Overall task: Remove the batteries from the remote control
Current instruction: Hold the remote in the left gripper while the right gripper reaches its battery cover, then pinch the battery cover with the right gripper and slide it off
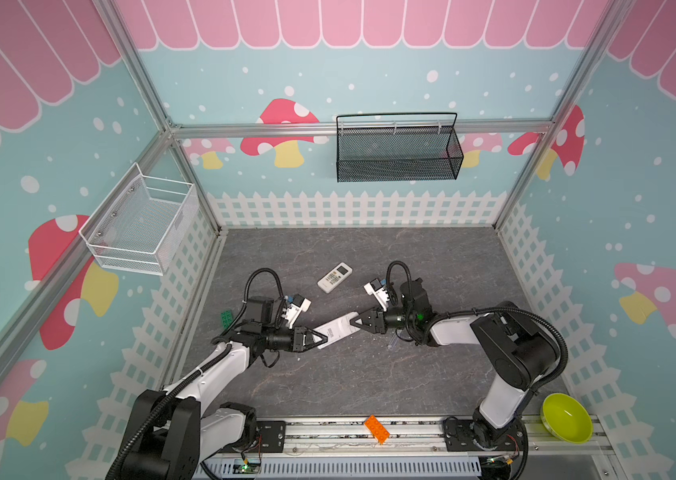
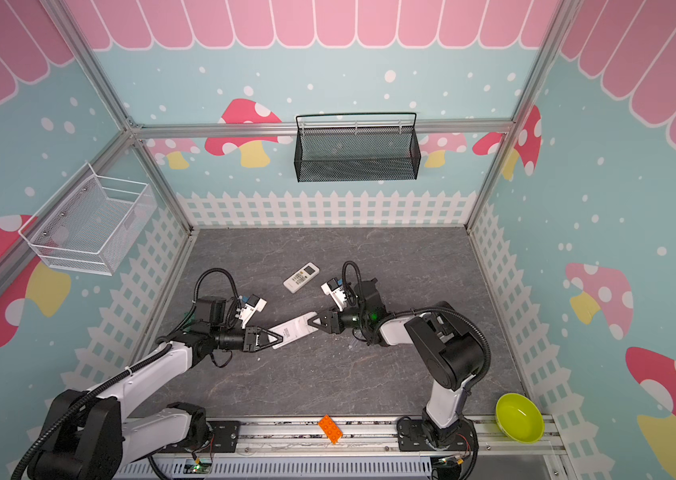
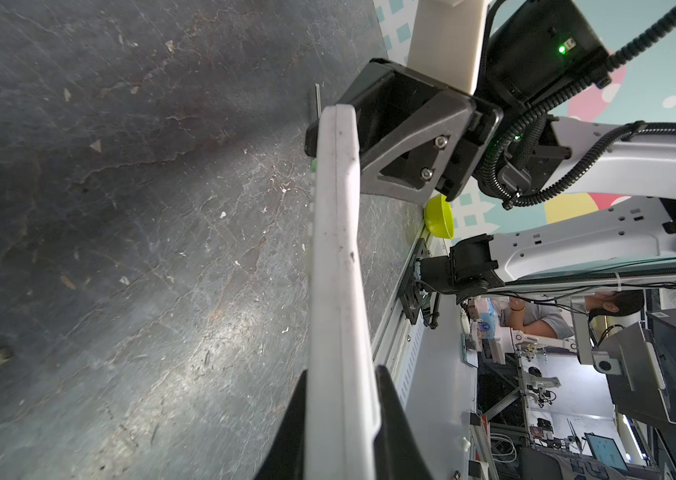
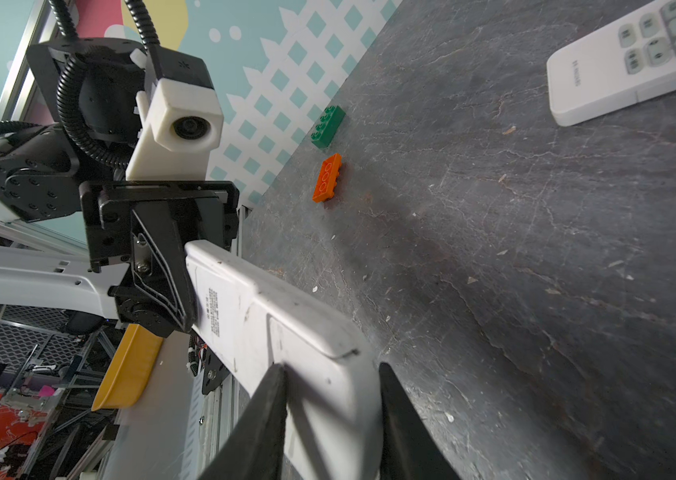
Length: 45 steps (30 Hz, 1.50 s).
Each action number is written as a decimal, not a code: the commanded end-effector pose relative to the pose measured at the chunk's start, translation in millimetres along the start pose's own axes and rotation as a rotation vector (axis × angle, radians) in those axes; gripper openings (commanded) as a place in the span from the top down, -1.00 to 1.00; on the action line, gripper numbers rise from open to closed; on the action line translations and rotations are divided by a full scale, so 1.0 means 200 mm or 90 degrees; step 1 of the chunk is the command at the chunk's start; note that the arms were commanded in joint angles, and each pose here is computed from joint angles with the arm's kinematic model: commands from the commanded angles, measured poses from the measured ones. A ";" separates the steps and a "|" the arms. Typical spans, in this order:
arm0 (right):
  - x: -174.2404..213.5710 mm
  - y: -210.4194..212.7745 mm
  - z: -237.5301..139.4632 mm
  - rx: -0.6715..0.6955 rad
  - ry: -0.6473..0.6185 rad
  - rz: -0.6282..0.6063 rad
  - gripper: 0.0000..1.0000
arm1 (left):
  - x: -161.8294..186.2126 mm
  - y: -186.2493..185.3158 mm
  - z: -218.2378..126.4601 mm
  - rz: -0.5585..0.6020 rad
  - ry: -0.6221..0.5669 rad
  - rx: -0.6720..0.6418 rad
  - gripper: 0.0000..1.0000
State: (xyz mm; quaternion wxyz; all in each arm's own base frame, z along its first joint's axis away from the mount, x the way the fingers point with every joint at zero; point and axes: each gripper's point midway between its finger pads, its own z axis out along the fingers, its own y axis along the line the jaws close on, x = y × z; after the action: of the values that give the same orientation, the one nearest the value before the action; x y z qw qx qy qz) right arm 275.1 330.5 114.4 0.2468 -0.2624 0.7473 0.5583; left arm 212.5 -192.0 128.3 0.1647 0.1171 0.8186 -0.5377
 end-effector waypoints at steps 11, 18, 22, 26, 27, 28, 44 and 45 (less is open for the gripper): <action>0.04 0.05 0.00 0.004 0.029 -0.028 0.27 | -0.03 -0.05 0.00 0.028 -0.007 0.024 1.00; 0.07 0.08 -0.04 0.010 0.043 -0.037 0.23 | -0.03 -0.06 -0.01 0.027 -0.008 0.025 1.00; 0.07 0.11 -0.06 0.006 0.040 -0.041 0.25 | -0.03 -0.05 -0.01 0.025 -0.008 0.025 1.00; 0.07 0.12 -0.08 0.011 0.043 -0.047 0.28 | -0.03 -0.05 -0.01 0.024 -0.007 0.024 1.00; 0.07 0.13 -0.09 0.014 0.044 -0.048 0.29 | -0.02 -0.05 -0.01 0.023 -0.007 0.024 1.00; 0.06 0.13 -0.10 0.015 0.044 -0.049 0.31 | -0.02 -0.05 -0.01 0.022 -0.007 0.023 1.00; 0.09 0.17 -0.15 0.014 0.043 -0.043 0.41 | -0.03 -0.03 0.00 0.016 -0.004 0.020 1.00; 0.08 0.17 -0.15 0.013 0.042 -0.045 0.41 | -0.02 -0.03 0.00 0.014 -0.004 0.020 1.00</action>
State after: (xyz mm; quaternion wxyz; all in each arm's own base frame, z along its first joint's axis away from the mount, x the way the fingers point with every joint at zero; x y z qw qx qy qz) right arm 255.1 306.5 128.7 0.2548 -0.2790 0.7683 0.5167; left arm 202.0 -197.9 138.0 0.1487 0.1341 0.7983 -0.5679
